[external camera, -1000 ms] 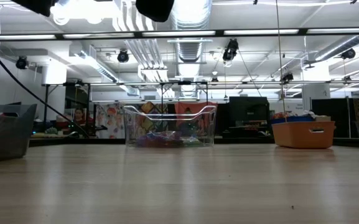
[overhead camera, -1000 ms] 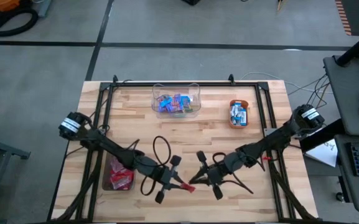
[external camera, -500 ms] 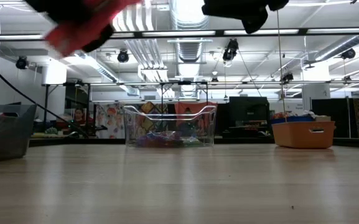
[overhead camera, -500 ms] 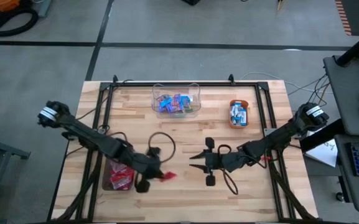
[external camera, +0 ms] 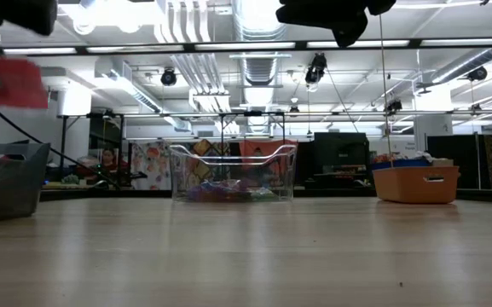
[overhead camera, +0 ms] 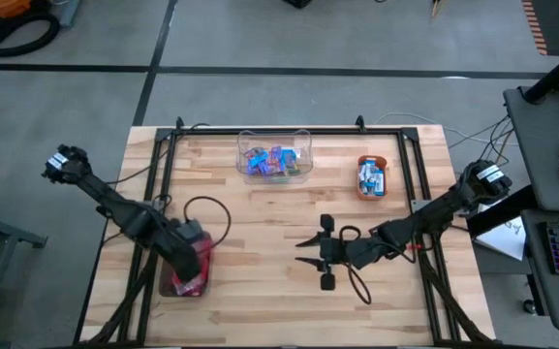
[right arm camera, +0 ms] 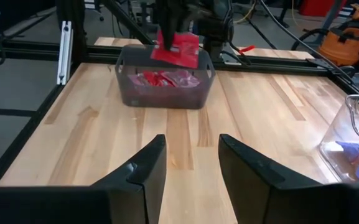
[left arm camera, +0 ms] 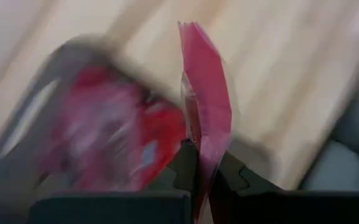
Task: Sort candy
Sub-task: Put the red candy into the black bin, then return to Home Position
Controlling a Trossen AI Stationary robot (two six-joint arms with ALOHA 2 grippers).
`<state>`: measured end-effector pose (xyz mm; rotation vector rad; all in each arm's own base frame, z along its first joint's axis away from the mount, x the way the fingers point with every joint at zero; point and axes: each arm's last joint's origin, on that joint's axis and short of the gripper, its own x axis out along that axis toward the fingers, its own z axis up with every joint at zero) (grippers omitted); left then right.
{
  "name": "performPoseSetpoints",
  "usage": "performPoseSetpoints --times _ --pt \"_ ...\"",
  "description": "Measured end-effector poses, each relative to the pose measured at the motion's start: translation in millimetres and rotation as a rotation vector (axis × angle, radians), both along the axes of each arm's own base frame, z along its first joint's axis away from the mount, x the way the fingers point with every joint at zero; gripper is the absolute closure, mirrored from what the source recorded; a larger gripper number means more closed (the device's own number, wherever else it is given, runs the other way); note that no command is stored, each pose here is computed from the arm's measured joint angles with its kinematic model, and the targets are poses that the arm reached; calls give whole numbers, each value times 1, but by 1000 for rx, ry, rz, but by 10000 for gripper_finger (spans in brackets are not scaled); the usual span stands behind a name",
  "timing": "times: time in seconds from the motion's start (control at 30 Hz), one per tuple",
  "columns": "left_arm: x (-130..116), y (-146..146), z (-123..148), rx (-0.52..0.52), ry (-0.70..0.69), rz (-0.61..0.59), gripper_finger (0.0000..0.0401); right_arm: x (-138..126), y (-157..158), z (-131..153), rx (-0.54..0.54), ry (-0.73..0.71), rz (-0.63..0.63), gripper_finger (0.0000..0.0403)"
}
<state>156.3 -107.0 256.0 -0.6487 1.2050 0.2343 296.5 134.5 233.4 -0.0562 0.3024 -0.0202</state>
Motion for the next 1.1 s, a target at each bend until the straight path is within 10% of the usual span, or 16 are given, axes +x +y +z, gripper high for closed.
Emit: performPoseSetpoints --times 0.27,0.77,1.1 --pt "-10 6 -17 32 173 189 401 0 0 0 8 1 -3 265" --pt "-5 0 -33 100 353 122 314 0 0 -1 -12 5 3 259" --pt "16 -13 -11 210 -112 -324 302 0 0 -2 -115 20 43 270"
